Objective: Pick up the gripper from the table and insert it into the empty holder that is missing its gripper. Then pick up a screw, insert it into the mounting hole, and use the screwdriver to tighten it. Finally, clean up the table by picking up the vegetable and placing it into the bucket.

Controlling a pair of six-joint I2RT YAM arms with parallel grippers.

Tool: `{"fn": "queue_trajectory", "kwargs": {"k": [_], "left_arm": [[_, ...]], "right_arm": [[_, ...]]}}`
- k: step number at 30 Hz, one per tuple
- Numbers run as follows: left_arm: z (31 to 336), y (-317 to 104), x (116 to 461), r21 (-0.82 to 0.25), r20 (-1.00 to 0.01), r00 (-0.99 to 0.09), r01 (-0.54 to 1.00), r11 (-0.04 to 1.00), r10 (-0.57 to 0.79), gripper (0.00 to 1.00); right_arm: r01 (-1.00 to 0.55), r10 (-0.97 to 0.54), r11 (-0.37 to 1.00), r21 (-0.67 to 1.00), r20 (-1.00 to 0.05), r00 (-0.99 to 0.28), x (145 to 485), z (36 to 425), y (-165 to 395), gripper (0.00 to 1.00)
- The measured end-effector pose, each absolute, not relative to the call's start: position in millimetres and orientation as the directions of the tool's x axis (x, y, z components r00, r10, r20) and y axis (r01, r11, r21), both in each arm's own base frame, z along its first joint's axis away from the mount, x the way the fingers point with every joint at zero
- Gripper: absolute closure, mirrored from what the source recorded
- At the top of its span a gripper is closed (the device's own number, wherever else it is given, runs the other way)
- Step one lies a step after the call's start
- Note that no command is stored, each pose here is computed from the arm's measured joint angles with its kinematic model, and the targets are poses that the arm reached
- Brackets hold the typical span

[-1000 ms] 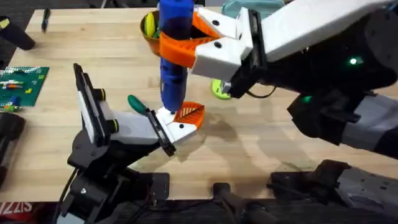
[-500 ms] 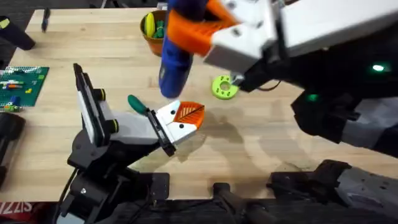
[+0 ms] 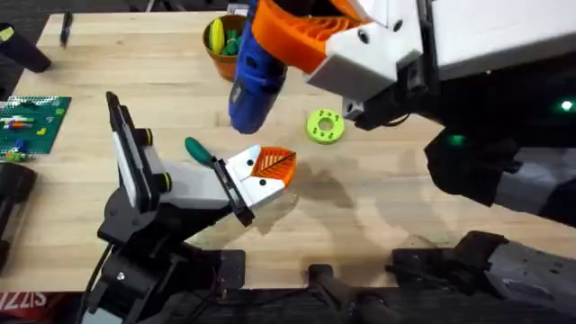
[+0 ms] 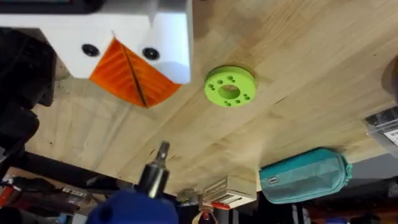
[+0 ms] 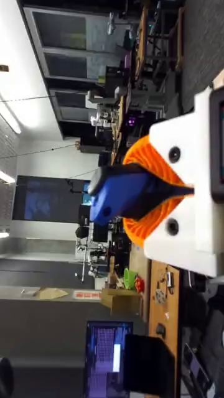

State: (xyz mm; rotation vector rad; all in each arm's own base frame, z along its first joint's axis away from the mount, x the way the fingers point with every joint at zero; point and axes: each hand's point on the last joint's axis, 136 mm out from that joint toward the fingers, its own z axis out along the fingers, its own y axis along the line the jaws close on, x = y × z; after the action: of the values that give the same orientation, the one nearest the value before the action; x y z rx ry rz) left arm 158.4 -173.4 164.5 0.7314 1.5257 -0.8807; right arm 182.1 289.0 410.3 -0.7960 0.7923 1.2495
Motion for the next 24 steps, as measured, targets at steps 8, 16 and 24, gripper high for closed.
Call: {"fn": "queue_trajectory", "kwargs": {"k": [8, 16, 24], "left_arm": [[164.5, -173.3, 158.4, -0.129, -0.990, -0.135, 0.844, 0.521, -0.028, 0.986], [164.5, -173.4, 158.4, -0.129, -0.990, -0.135, 0.844, 0.521, -0.028, 0.986], [164.5, -173.3, 158.4, -0.129, -0.990, -0.135, 0.844, 0.521, -0.028, 0.986]], "right_arm": [[-0.967, 0.419, 0.253, 0.009, -0.903, 0.101, 226.9, 390.2, 275.6, 0.955], [-0.844, 0.307, 0.533, 0.064, -0.944, 0.123, 304.7, 360.9, 220.4, 0.955], [-0.782, 0.261, 0.623, 0.022, -0.948, 0.182, 323.4, 358.7, 195.9, 0.955]]}}
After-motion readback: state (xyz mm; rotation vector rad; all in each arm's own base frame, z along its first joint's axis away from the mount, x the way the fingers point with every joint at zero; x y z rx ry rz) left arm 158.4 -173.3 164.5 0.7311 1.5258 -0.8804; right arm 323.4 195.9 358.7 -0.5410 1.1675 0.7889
